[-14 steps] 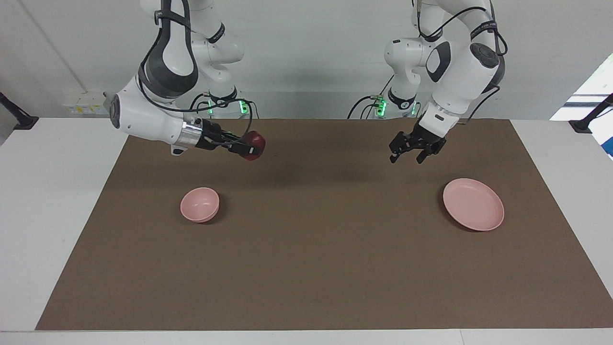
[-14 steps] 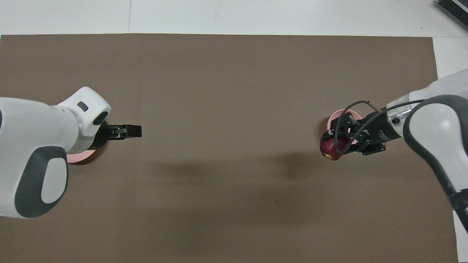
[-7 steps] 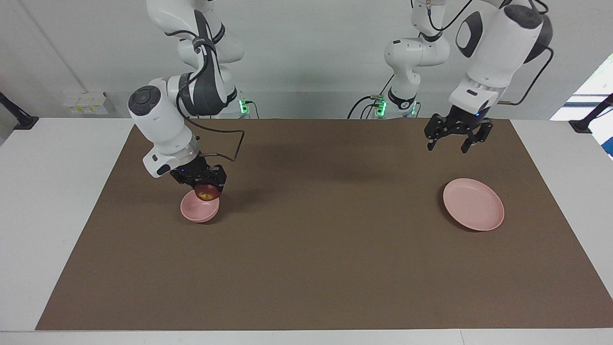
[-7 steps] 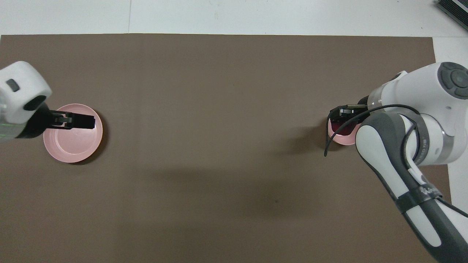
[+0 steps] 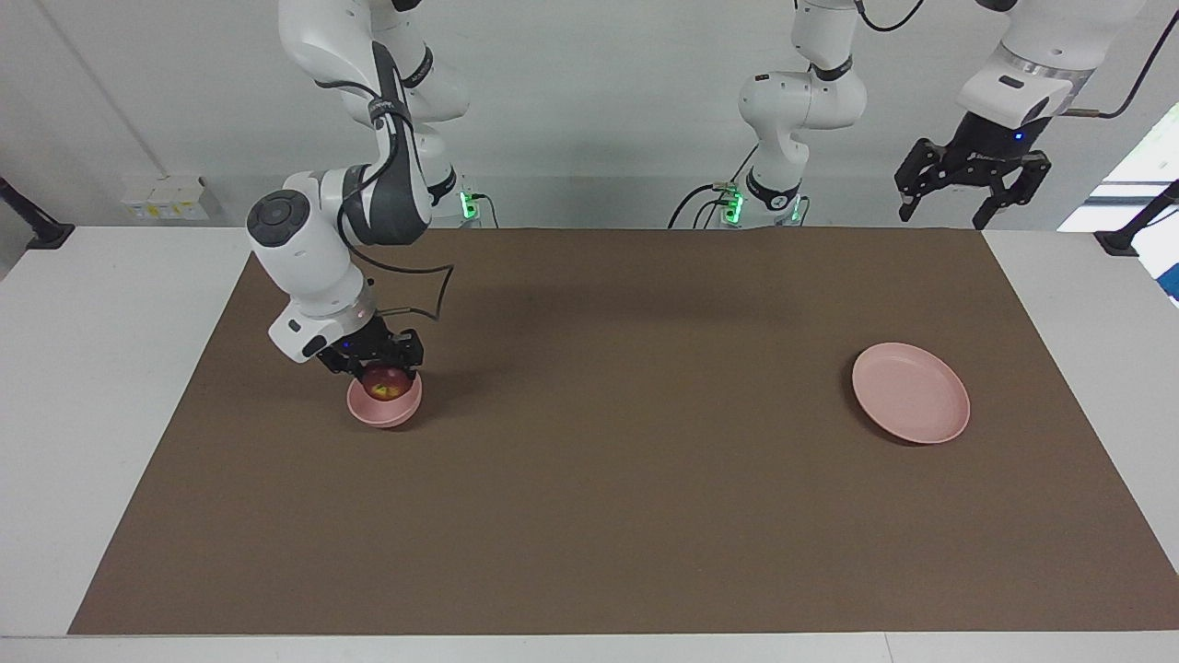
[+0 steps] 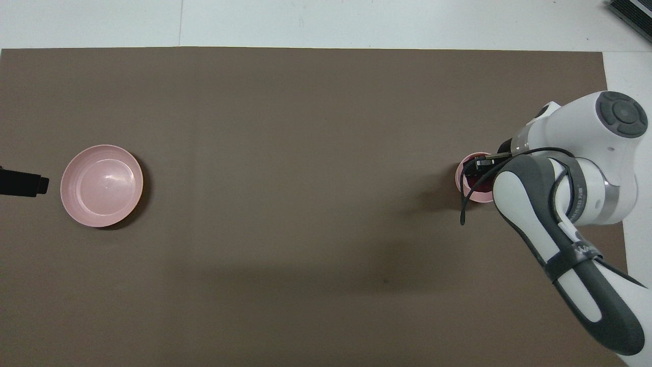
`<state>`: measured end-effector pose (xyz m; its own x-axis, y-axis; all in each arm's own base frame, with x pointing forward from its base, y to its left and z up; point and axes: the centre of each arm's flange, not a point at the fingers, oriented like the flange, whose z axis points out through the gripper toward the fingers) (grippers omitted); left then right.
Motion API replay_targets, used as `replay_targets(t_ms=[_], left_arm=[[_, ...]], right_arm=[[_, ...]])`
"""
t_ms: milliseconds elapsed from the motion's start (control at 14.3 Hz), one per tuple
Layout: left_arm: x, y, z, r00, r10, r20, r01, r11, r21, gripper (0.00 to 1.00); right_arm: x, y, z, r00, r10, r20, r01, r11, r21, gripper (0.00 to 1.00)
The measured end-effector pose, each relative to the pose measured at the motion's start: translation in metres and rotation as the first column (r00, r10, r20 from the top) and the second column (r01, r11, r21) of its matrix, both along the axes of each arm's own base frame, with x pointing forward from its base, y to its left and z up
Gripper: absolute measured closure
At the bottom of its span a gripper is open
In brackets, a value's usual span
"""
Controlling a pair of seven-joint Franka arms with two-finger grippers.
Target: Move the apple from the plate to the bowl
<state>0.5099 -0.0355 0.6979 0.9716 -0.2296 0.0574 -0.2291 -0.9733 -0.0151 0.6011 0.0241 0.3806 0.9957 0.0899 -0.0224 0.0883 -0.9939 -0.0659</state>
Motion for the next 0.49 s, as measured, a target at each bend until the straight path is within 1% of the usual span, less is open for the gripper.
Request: replay_targets(t_ms=[209,349,488], left_arm=[[0.003,-0.001,0.003,1.0,0.001,-0.03,-0.001,1.0,-0.003,0.0],[0.005,0.004,0.0,0.999,0.012,-0.051,-0.014,0.999,-0.039,0.0],[0.006,0.014,-0.001,0.998,0.031,-0.057,-0.034,0.998,-0.053,0.0]], right_arm=[[0.001,-0.007,-0.005,1.0,0.012,0.005,-0.012,1.0,0.0,0.22],[-0.001,-0.012,-0.013,1.0,0.004,-0.002,-0.004,1.0,-0.001,0.22],[-0.002,-0.014,-0.018,1.0,0.003,-0.011,-0.003,1.0,-0.002,0.22]])
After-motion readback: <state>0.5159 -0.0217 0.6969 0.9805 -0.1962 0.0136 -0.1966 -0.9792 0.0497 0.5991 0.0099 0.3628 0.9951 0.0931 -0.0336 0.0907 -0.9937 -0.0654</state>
